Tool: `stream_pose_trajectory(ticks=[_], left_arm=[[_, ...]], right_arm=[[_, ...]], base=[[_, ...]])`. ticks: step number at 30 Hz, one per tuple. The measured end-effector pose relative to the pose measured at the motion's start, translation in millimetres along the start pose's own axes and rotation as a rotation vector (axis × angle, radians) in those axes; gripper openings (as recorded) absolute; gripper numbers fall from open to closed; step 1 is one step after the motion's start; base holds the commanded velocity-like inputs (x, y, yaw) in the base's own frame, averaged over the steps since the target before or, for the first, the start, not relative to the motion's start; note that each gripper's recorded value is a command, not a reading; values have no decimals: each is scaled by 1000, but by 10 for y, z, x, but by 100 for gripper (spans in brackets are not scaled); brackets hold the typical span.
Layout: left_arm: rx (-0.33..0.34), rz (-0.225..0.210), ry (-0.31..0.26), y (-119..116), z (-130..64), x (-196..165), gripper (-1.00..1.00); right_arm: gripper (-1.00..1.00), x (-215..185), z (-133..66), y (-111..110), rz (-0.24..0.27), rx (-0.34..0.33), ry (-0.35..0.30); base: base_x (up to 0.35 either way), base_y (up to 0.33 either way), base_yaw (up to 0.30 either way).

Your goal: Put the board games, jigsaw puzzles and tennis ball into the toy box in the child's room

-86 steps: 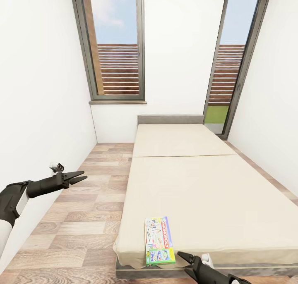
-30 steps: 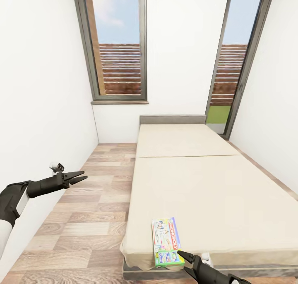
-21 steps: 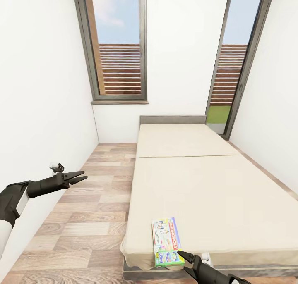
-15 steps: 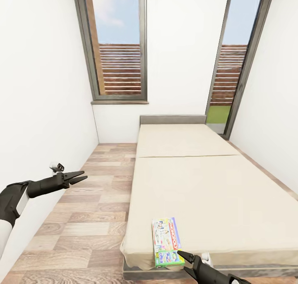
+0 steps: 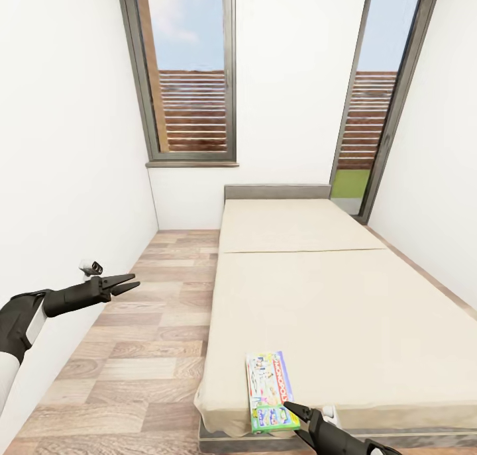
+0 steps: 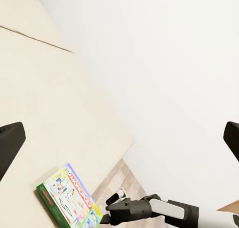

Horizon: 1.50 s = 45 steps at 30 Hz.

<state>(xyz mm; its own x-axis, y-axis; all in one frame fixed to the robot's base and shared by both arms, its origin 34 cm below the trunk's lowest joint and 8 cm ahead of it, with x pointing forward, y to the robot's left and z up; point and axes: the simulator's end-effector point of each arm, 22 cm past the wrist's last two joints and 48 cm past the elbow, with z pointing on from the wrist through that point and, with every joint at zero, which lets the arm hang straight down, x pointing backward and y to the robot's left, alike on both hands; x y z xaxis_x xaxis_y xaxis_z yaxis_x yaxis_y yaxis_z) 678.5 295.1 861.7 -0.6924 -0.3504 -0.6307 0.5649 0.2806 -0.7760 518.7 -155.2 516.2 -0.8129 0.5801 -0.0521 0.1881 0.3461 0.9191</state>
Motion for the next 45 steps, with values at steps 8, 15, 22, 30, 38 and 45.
stream_pose_trajectory(ticks=[8,15,22,30,38,45], left_arm=[[0,0,0,1,0,2,100],[0,0,0,0,0,-1,100],[0,0,0,-1,0,-2,100],[0,0,0,1,0,1,100],[0,0,0,1,0,0,100],[0,0,0,0,0,0,100]], right_arm=[[100,0,0,1,0,0,0],[100,-1,0,1,1,-1,0],[100,-4,-2,2,3,-1,-2],[100,-2,-1,1,2,-1,-1],[-100,-5,-1,1,2,-1,-2],[-100,-7,-1,7,2,-3,-3]], base=[[3,2,0],[0,0,0],[0,0,0],[0,0,0],[0,0,0],[0,0,0]])
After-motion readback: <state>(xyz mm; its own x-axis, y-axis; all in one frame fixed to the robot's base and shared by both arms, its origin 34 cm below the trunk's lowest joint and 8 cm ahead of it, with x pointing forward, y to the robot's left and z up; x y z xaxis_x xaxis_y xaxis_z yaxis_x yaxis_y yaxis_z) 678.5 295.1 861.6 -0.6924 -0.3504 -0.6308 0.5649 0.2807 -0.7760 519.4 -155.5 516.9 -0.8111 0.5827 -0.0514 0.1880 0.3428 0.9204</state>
